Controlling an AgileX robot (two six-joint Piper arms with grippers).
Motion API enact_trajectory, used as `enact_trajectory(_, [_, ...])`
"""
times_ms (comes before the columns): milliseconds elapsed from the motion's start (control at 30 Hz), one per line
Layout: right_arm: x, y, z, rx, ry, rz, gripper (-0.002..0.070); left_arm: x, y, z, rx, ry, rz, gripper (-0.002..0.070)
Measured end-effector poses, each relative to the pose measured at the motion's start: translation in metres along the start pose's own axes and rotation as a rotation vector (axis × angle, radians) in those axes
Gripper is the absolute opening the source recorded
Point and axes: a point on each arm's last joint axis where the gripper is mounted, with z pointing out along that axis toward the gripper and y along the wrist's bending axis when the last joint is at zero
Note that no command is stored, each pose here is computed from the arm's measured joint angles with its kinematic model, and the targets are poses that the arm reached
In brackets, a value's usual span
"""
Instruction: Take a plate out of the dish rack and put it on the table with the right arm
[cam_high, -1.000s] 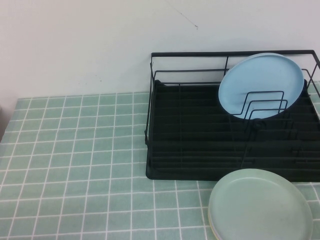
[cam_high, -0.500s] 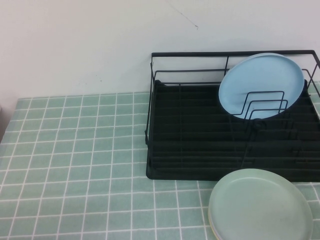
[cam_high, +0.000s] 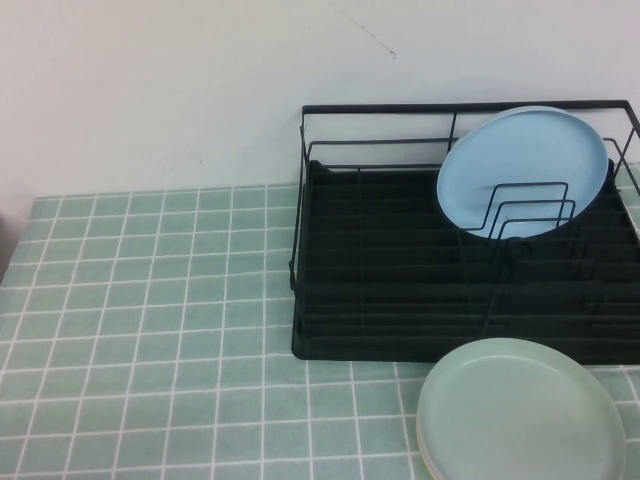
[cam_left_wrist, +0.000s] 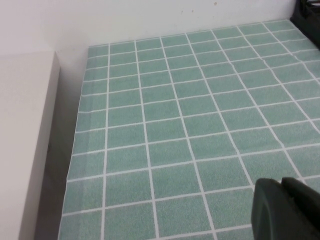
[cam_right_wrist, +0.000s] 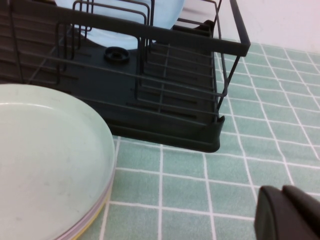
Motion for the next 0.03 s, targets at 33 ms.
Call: enact_trajectory(33, [0.0000, 0.0000, 0.0000, 0.000, 0.000, 0.000, -0.0001, 0.0000, 0.0000, 0.0000, 0.000, 0.000, 0.000, -0.0003])
